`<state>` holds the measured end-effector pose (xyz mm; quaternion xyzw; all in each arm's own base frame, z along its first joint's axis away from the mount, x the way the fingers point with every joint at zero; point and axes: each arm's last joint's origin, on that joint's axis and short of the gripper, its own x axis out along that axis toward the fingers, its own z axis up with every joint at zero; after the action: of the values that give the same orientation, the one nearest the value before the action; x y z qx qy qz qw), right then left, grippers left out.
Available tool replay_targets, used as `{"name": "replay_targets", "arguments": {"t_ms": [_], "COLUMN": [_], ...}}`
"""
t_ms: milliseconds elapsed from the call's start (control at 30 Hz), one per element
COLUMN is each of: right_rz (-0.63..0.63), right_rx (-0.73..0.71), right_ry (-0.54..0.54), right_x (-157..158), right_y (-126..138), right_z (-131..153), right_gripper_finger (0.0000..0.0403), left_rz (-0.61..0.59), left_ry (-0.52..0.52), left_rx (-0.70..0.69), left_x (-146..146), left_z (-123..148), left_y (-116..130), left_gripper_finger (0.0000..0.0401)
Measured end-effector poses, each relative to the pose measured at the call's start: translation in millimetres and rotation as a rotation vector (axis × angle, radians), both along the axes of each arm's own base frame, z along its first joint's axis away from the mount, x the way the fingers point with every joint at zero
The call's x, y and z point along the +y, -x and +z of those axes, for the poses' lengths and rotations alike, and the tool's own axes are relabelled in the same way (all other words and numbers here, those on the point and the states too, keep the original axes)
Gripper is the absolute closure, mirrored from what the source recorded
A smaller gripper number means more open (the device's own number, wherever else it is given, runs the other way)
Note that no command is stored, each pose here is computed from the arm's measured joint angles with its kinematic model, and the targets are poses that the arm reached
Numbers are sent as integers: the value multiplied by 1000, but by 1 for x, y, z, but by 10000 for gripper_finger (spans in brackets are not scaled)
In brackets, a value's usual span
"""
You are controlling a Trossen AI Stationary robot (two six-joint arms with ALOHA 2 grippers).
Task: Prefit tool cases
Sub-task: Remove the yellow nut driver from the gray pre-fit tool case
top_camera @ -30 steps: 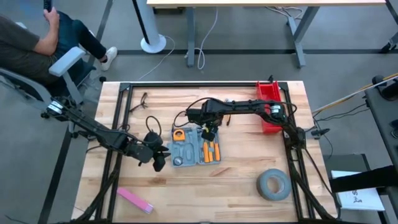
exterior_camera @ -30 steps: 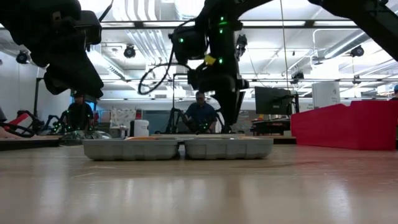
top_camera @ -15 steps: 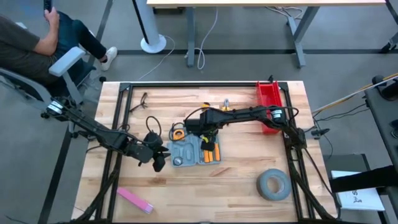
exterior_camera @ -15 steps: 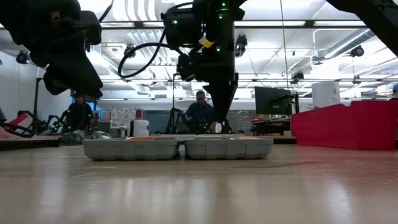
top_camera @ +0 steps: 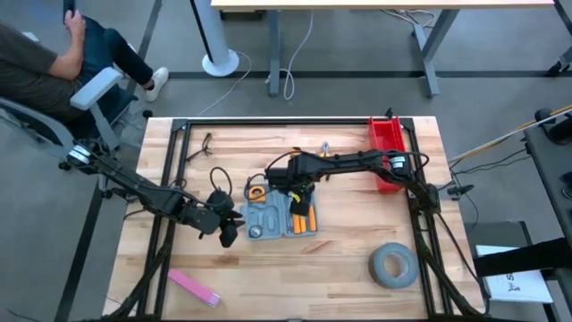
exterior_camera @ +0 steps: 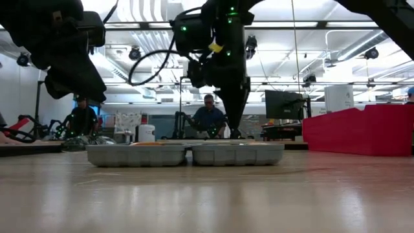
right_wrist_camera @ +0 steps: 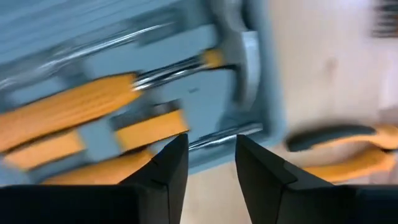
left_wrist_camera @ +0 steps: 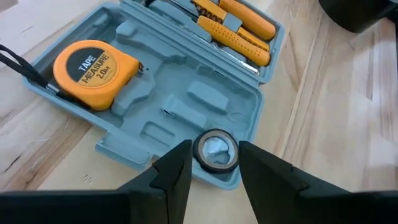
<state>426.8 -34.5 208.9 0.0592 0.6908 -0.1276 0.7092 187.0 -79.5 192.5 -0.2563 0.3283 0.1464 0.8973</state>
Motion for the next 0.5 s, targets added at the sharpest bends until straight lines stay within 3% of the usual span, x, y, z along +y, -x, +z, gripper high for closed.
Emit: {"name": "replay_targets", "arguments": {"t_ms": [200,500], "right_rz": [-228,-304], "right_rx": [-14,49], "right_ry": [3,-55], "right_x": [-22,-18], "right_y": [3,-5], "right_z": [-1,-31], "right_gripper_finger": [295,282], "left_rz": [0,-1], "left_ry": [-2,-4], "left_rx": [0,0], "left_x": [0,0], "left_z": [0,0], "left_y": [0,0], "left_gripper_finger": [264,264]}}
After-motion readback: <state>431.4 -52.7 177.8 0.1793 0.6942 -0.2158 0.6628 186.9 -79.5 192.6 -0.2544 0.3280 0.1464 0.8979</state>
